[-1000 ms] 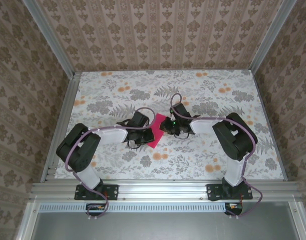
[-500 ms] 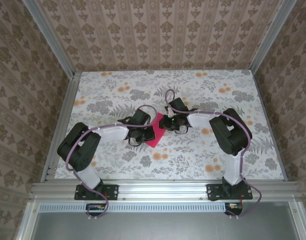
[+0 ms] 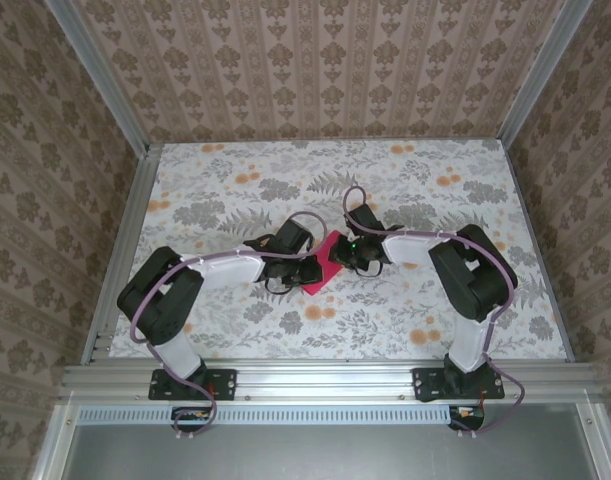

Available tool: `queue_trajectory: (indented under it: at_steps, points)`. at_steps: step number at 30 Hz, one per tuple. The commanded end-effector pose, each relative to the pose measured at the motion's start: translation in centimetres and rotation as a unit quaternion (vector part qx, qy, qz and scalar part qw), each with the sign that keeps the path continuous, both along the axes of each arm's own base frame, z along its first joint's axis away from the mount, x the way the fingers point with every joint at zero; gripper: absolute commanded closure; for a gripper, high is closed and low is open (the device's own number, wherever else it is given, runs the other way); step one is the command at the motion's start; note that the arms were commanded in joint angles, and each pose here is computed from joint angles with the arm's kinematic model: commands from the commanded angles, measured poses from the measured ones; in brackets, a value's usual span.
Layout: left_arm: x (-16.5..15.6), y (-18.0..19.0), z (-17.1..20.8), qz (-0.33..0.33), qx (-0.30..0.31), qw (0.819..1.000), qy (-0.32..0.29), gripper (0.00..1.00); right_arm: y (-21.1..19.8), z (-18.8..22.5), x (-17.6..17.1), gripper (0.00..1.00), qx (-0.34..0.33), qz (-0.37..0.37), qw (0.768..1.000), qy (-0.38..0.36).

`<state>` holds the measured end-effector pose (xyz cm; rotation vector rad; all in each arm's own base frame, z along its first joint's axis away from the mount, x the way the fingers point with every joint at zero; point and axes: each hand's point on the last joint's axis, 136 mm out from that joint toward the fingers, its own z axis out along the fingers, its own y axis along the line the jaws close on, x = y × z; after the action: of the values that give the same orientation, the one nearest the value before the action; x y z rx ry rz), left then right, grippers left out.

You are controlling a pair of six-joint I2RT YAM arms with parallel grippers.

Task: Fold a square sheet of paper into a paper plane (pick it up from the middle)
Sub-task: Rotate the square sheet of paper at the center of the table, then first fold in half a square sheet of paper at the center of the table.

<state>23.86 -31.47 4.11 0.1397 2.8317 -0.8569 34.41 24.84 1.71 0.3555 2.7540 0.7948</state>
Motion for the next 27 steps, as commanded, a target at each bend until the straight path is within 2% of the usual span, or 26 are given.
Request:
queue_trajectory:
  at_steps: [1, 11, 19, 22, 27]
  points:
    - [0.2, 0.2, -0.9, 0.014, 0.008, 1.000, 0.013, 0.86, -1.3, -0.5, -0.5, 0.81, -0.021, -0.042, 0.999, 0.014]
    - [-1.0, -1.2, -1.1, -0.010, -0.029, 0.999, 0.040, 0.86, -0.9, -1.4, -0.6, 0.82, -0.009, -0.051, 0.998, 0.031]
    - [-2.0, -0.4, -2.7, -0.009, -0.003, 0.997, 0.070, 0.87, -1.1, -1.6, -0.7, 0.82, -0.006, -0.052, 0.998, 0.033]
    - [-2.3, 0.1, -3.4, -0.005, 0.012, 0.997, 0.079, 0.88, -1.0, -1.1, -0.6, 0.82, 0.002, -0.040, 0.999, 0.025]
    - [-2.5, 0.9, -4.1, 0.002, 0.031, 0.996, 0.086, 0.90, 0.1, 2.1, -0.8, 0.83, 0.048, 0.034, 0.998, -0.030]
